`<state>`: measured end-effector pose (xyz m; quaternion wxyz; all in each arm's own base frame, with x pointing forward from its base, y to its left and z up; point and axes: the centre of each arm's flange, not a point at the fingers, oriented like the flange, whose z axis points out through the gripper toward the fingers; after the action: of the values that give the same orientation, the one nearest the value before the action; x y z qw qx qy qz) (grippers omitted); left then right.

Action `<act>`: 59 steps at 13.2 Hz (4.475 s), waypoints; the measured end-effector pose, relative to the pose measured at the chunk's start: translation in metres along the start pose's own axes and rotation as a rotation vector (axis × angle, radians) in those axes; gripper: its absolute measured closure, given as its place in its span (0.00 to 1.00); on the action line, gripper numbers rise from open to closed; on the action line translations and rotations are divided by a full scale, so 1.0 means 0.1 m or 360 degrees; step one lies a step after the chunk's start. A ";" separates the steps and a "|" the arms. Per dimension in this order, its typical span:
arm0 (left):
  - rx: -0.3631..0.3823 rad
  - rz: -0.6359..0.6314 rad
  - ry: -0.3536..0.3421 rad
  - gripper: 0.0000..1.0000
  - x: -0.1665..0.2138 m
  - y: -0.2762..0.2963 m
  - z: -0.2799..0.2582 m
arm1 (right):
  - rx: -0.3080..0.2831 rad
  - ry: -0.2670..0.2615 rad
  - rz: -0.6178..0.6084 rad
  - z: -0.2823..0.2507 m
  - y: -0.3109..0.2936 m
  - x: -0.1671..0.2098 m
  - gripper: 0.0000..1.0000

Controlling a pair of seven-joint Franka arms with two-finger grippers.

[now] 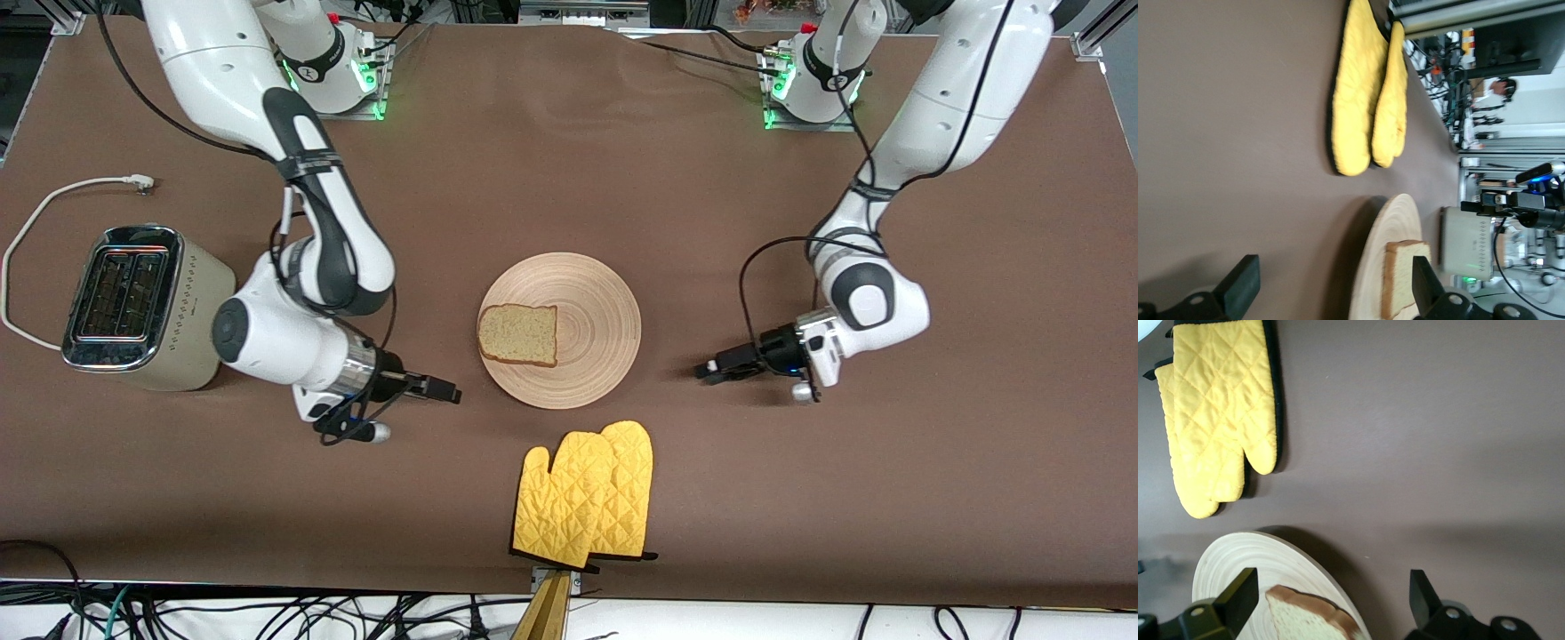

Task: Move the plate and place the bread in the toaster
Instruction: 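Reach the right gripper to the bread while the left gripper releases, then lower the right gripper to the bread while the left gripper withdraws, then close the right gripper on the bread slice's crust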

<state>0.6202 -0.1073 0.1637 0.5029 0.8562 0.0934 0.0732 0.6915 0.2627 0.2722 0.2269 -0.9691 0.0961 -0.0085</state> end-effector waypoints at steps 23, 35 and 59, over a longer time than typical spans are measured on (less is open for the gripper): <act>0.1689 0.0017 -0.0426 0.00 0.00 3.18 -2.84 | -0.0275 -0.0321 -0.0019 0.74 -0.18 -1.00 0.00; 0.1724 0.0085 -0.0246 0.00 -0.44 3.94 -3.07 | -0.0371 -0.0302 -0.0140 0.73 -0.24 -1.04 0.16; 0.1669 0.0015 -0.0308 0.00 -0.34 3.64 -3.13 | -0.0467 -0.0241 -0.0301 0.73 -0.37 -1.11 0.84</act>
<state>0.5503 -0.0234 0.6323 0.0135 0.9959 0.0669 -0.0602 0.5932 0.3481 0.2262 0.0880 -0.9944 -0.0126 0.0572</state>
